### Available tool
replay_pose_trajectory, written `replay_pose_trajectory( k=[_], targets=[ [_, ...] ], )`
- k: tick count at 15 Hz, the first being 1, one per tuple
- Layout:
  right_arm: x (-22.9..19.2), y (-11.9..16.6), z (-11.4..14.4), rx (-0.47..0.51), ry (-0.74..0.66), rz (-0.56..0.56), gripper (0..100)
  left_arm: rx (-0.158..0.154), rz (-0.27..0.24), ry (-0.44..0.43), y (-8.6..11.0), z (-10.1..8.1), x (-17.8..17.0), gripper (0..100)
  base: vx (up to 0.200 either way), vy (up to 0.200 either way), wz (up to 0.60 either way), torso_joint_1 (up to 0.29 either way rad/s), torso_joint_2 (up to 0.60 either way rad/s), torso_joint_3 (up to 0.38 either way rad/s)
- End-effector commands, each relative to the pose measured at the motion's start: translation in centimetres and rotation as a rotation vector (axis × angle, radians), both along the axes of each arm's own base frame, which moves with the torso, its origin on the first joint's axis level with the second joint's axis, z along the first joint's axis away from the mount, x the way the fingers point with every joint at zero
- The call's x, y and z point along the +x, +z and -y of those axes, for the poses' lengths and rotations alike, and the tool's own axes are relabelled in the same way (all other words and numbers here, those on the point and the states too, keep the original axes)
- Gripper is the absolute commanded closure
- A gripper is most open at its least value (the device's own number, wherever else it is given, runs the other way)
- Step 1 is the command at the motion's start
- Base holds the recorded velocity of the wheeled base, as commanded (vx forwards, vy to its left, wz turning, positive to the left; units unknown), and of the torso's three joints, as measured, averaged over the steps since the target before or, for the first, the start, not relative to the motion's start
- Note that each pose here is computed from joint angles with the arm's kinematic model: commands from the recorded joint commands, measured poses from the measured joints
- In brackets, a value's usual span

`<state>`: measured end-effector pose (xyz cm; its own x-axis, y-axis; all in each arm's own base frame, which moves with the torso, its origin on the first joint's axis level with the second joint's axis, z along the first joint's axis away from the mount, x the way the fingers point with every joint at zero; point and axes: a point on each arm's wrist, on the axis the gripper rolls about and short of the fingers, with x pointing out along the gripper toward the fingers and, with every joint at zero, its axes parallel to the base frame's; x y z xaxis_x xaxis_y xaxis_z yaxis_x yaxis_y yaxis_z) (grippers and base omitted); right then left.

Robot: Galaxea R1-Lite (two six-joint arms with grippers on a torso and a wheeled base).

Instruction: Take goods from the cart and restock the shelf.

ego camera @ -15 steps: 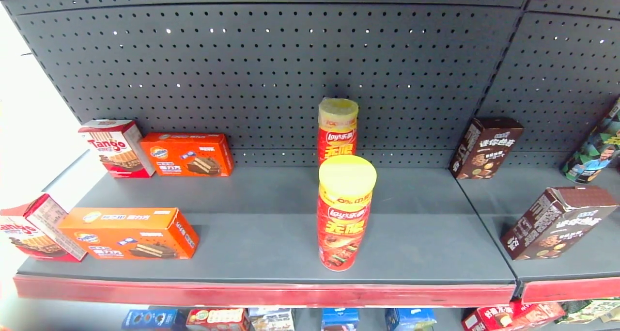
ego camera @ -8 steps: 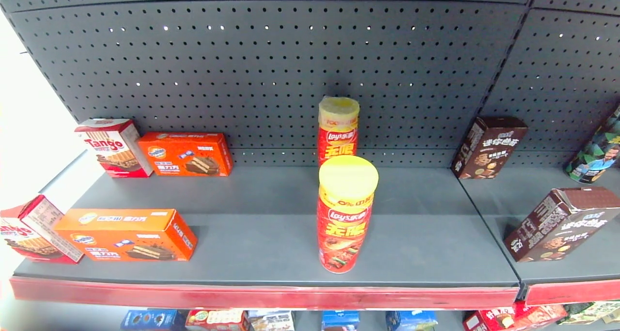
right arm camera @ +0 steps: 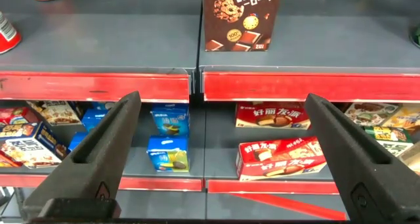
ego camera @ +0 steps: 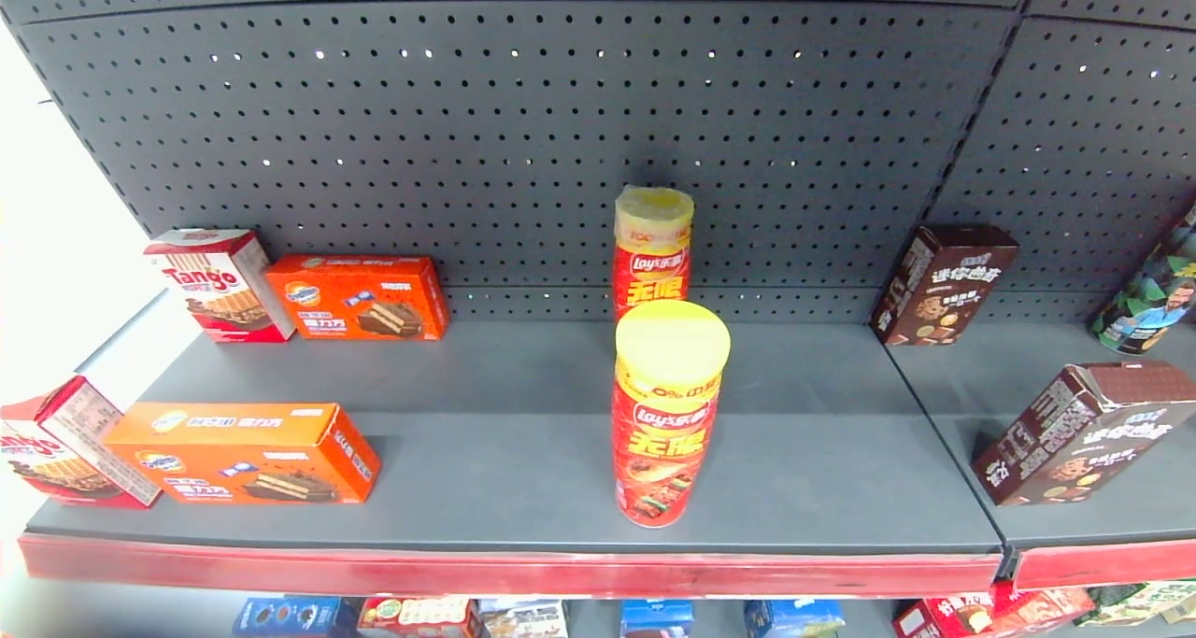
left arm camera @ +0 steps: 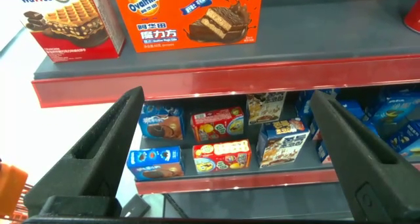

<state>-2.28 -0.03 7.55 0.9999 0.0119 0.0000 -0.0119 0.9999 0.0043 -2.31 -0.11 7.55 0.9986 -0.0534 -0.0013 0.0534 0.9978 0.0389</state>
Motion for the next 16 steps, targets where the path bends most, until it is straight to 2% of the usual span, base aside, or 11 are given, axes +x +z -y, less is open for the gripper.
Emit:
replay_pose_trajectory(
  k=[1,16],
  targets=[
    [0.01,0.0,0.0,0.0,0.0,-0.002,0,0.002,-0.002,-0.002,-0.01,0.0,0.01,0,0.0,0.0,0.0,0.0,0.0,0.0],
    [0.01,0.0,-0.01,-0.003,0.0,-0.002,0,0.002,-0.002,-0.002,-0.01,0.0,0.01,0,0.0,0.0,0.0,0.0,0.0,0.0]
  ],
)
